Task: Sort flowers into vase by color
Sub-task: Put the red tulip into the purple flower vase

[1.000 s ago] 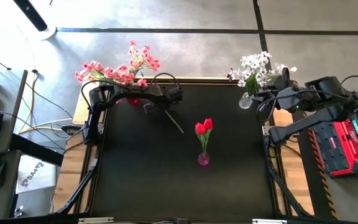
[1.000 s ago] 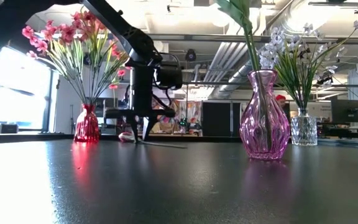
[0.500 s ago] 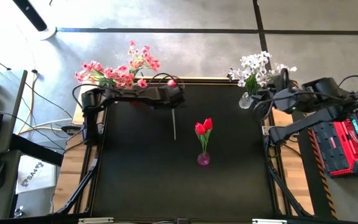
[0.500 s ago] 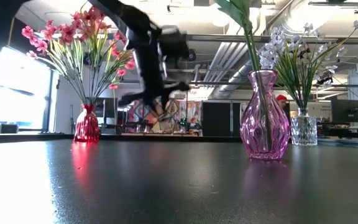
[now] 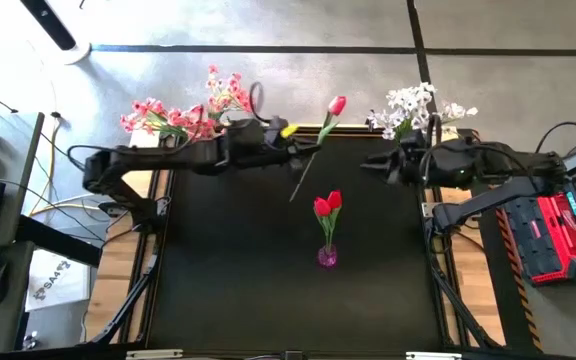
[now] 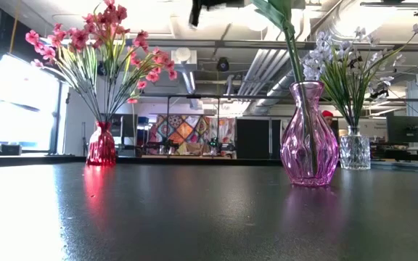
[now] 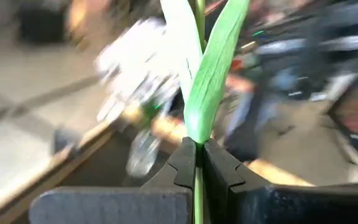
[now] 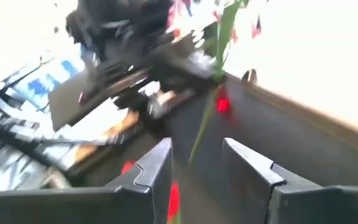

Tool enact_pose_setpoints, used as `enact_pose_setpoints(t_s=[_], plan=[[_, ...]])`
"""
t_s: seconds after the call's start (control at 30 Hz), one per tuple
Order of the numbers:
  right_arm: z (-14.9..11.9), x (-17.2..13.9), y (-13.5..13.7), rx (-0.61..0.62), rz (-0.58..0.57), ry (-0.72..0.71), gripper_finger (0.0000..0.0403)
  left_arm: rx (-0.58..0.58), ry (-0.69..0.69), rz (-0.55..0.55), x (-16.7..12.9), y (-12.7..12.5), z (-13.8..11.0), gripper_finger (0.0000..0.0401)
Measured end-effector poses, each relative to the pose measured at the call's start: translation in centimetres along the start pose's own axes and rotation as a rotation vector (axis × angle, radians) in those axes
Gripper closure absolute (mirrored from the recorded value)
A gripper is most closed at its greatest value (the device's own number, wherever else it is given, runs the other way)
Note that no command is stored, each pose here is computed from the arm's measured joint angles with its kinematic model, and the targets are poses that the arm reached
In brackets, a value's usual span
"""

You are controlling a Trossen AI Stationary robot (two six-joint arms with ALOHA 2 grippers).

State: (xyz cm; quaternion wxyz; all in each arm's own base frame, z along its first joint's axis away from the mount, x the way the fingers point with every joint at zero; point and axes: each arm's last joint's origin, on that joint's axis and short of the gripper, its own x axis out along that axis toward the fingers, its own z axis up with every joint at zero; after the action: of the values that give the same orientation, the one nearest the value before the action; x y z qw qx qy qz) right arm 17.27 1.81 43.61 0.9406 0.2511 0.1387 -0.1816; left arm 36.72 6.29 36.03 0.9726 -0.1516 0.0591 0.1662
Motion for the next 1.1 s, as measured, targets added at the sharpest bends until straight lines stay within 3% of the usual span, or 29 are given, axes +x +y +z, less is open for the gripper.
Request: enact_pose_setpoints(t_s=[0.13,0.3,0.6,0.9,1.0,1.1], plan=[[0.6,1.7,1.0,-0.125,-0.003,-0.197,0.0274,0.141,-0.111,-0.142,-1.7,-1.6,2.0,0.0401],[1.7,3.6,2.8,-0.275,0.148,-0.429,0.0274,0.176,-0.153,-0.228,-2.2,-2.1,2.5,0.0401],[0.9,6.4,3.6,-0.311,0.154,-0.395,0.0254,0.184,-0.272,-0.323,-2.6,-2.9,3.5,0.0401],[1.4,7.6,3.2,-0.270,0.122,-0.435,0.0127,0.300,-0.285,-0.341,-2.9,-4.0,3.2,0.0401],[1.7,7.7,3.0,-0.266,0.150,-0.436,0.0127,0.301,-0.280,-0.347,-2.9,-4.3,3.0,0.0401],[1.8,7.8,2.9,-0.274,0.200,-0.429,0.0160,0.299,-0.272,-0.347,-2.7,-4.2,2.8,0.0401]])
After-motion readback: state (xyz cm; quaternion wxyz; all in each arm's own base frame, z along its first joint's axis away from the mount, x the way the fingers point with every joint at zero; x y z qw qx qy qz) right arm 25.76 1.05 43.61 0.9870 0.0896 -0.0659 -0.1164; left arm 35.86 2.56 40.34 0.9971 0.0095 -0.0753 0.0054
